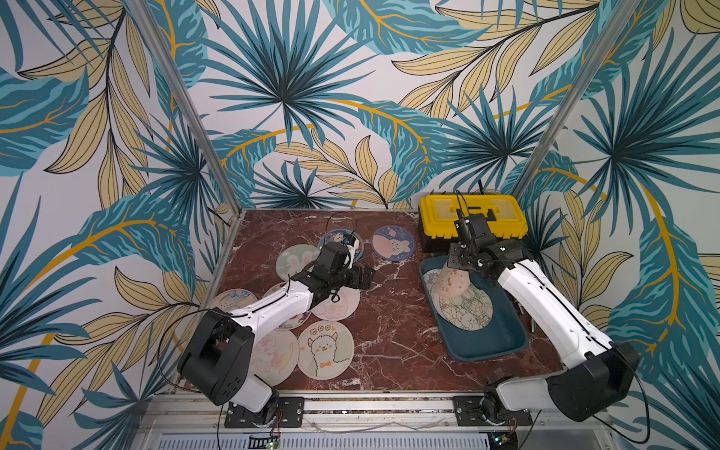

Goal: Put the coasters into the storage box
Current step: Pick up the coaster from the center of the board, then place the coaster in the storage box.

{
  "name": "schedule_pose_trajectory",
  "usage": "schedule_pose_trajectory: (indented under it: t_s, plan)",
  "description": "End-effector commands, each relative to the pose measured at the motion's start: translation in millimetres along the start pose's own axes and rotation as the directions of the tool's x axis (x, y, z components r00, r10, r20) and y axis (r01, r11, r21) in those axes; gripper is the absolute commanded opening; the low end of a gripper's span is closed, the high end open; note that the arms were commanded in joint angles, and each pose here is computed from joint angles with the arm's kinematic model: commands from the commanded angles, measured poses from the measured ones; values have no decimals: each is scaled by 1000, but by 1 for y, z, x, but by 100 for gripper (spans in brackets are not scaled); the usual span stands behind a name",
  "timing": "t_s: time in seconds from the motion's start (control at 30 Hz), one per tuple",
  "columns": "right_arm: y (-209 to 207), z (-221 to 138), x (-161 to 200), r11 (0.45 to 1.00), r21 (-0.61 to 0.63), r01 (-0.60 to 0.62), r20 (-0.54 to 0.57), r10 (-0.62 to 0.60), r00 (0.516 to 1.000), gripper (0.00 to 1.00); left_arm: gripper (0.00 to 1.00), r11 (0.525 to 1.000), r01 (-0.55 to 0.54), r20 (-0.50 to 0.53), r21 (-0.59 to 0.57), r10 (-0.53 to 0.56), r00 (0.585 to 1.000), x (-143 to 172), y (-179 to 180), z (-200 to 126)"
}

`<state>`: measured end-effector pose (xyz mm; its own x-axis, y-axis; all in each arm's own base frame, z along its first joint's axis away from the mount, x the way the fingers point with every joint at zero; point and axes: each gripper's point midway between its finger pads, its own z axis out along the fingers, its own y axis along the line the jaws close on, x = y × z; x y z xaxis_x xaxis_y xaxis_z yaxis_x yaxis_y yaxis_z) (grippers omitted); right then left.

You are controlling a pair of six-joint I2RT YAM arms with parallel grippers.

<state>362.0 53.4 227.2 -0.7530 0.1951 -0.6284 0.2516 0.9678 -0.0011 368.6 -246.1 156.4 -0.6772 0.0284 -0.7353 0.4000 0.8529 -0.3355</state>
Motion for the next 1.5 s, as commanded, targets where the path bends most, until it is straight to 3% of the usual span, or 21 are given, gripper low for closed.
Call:
schedule_pose_trajectory:
  t_s: [0.0,0.3,0.67,0.97,1.03,1.1,1.27,1.47]
  plan:
    - [6,19,-3,999,-37,-2,0,2,1000,0,100,1000,-24,58,16,23,998,-26,-4,-2]
    - [-4,66,11,999,-36,-39,-86,35,996,0,100,1000,0,48,-10,0,999,-24,5,5]
    - [-57,108,65,982,143,-123,-243,156,957,0,100,1000,5,59,-20,-4,998,-32,6,8]
    - [-82,118,94,961,269,-68,-329,159,931,7,100,1000,15,62,-25,-14,998,-34,8,9]
    - [-86,118,96,956,289,-58,-335,158,929,14,100,1000,14,62,-24,-13,998,-33,8,9]
    - [-86,117,97,956,289,-54,-338,155,928,28,100,1000,15,61,-24,-14,998,-34,9,9]
    - [-71,115,90,975,205,-91,-331,156,931,51,100,1000,15,62,-23,-14,998,-35,8,10]
    - [-64,108,85,981,158,-110,-321,156,934,61,100,1000,17,63,-20,-15,998,-36,7,10]
